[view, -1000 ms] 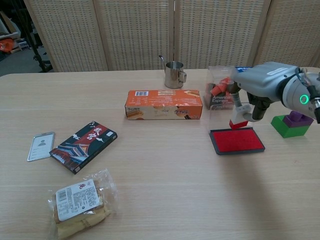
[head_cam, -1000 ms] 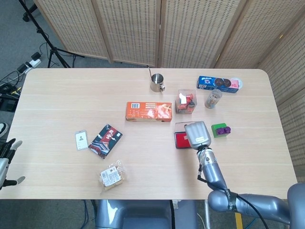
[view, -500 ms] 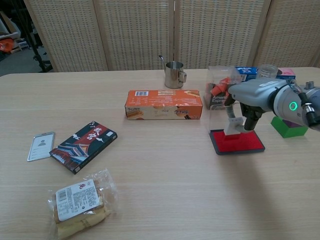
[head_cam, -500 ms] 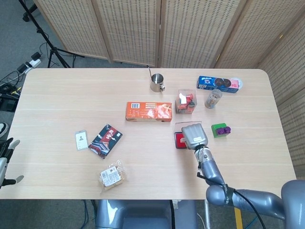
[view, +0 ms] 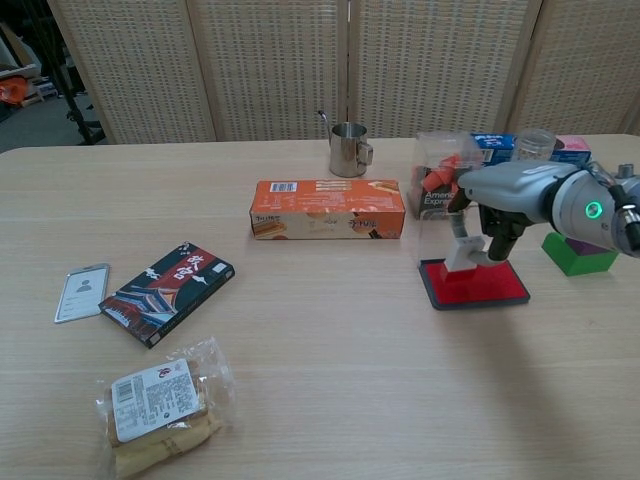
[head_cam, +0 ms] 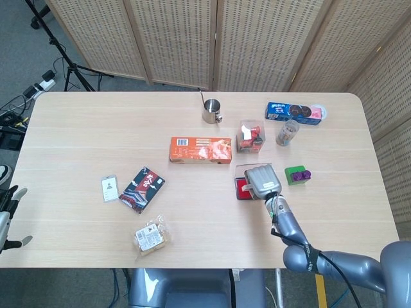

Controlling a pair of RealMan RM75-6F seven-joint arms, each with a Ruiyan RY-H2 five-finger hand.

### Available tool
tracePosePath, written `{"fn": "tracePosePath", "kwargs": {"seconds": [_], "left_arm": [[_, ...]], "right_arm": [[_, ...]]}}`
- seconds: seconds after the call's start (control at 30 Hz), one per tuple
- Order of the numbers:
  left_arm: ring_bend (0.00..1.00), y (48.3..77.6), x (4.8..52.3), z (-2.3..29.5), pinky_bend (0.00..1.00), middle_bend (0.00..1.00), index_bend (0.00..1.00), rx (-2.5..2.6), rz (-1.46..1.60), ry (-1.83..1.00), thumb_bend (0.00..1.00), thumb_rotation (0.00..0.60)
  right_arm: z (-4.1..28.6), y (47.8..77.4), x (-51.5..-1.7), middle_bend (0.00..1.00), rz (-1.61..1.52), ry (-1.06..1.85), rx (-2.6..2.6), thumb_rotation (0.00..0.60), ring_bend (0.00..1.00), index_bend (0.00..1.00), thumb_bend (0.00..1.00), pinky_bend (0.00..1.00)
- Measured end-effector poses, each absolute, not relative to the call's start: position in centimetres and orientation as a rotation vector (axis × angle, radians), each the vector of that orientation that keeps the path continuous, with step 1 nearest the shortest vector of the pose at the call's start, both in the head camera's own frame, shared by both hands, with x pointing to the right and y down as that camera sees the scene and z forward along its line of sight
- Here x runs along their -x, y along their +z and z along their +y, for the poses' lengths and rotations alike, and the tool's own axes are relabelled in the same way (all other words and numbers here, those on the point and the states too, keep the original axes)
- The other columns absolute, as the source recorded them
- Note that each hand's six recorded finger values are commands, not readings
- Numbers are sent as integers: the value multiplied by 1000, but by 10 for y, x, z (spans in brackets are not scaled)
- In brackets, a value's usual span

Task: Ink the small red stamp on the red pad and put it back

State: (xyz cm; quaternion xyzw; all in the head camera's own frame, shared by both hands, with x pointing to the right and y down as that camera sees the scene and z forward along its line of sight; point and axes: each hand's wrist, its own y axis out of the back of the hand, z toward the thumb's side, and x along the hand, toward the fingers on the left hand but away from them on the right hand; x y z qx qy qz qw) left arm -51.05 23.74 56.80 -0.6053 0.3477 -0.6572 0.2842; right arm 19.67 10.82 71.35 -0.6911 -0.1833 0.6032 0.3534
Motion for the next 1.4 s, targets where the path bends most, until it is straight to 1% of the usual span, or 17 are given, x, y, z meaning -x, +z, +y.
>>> {"fn": "tracePosePath", "kwargs": {"seconds": [0.83, 1.4], "left_arm": [[0, 569, 511, 236, 0, 0, 0, 1617, 931, -1756, 0, 600], [0, 569, 511, 236, 0, 0, 0, 1622, 933, -1755, 0, 600]], "right_arm": [[108, 727, -206, 1000, -483, 1585, 1788, 600, 1000, 563, 466, 1000], [118, 738, -208, 1000, -467, 1603, 1809, 600, 1000, 563, 466, 1000]]}}
